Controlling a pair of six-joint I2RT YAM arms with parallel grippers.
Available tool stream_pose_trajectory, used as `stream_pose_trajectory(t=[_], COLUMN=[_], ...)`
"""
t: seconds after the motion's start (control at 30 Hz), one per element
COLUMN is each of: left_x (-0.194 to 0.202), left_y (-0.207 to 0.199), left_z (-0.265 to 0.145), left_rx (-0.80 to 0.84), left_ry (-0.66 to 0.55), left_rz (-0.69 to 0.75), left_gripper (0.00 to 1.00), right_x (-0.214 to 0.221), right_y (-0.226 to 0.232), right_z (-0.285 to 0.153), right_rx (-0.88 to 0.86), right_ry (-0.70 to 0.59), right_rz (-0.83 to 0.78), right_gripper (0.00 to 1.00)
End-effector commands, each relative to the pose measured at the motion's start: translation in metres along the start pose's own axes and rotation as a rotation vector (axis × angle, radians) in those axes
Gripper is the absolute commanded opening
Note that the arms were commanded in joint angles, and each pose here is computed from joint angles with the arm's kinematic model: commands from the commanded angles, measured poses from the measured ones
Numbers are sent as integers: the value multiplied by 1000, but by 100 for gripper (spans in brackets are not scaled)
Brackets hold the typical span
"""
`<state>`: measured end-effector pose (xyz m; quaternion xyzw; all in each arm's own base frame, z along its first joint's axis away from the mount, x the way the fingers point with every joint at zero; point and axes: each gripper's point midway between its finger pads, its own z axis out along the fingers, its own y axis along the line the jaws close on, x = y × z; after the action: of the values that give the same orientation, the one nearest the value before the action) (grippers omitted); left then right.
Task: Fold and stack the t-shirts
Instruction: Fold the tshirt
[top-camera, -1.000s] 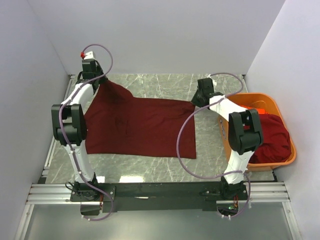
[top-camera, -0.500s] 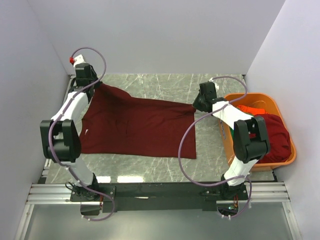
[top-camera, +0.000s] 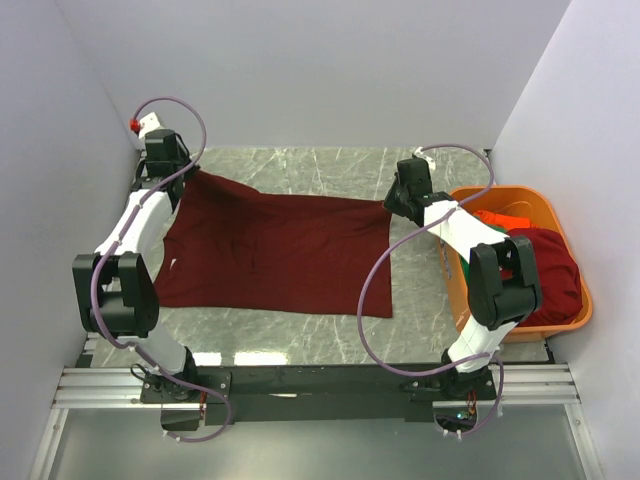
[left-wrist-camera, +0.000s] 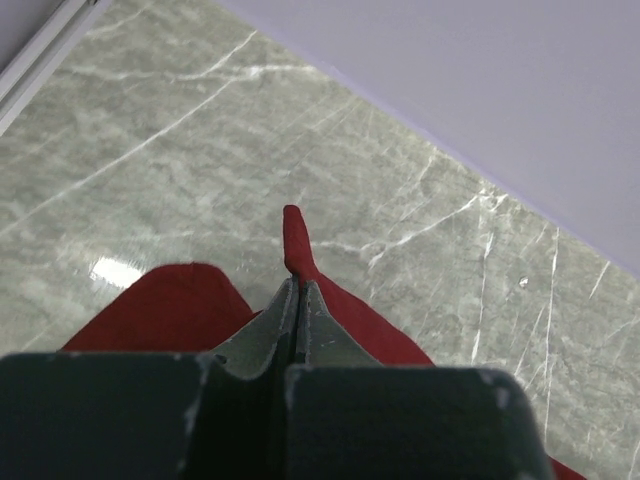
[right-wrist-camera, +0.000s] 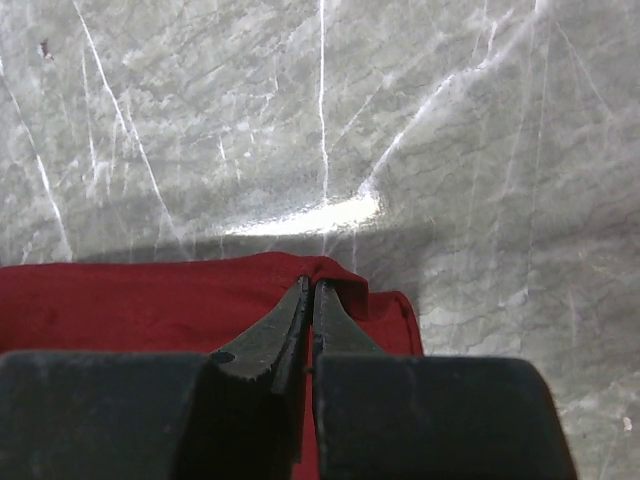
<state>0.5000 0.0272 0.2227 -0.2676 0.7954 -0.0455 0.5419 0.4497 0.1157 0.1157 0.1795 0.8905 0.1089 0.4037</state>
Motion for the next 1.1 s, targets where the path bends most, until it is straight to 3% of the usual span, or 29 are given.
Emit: stream_pose_trajectory(t=[0.0, 0.73, 1.07], left_x=[-19, 78, 81], left_y=[3, 76, 98], left_z=[-21, -92, -107], left_rx=[-16, -237, -281], left_ry=[-43, 131, 124], left_rz=[-51, -275, -309], left_gripper=[0, 0, 0], right_x=[-17, 55, 70], right_y=[5, -22, -30], right_z=[1, -37, -41], right_rx=[3, 52, 43], right_ry=[-59, -16, -1], right_rz=[-26, -2, 19], right_gripper=[0, 0, 0])
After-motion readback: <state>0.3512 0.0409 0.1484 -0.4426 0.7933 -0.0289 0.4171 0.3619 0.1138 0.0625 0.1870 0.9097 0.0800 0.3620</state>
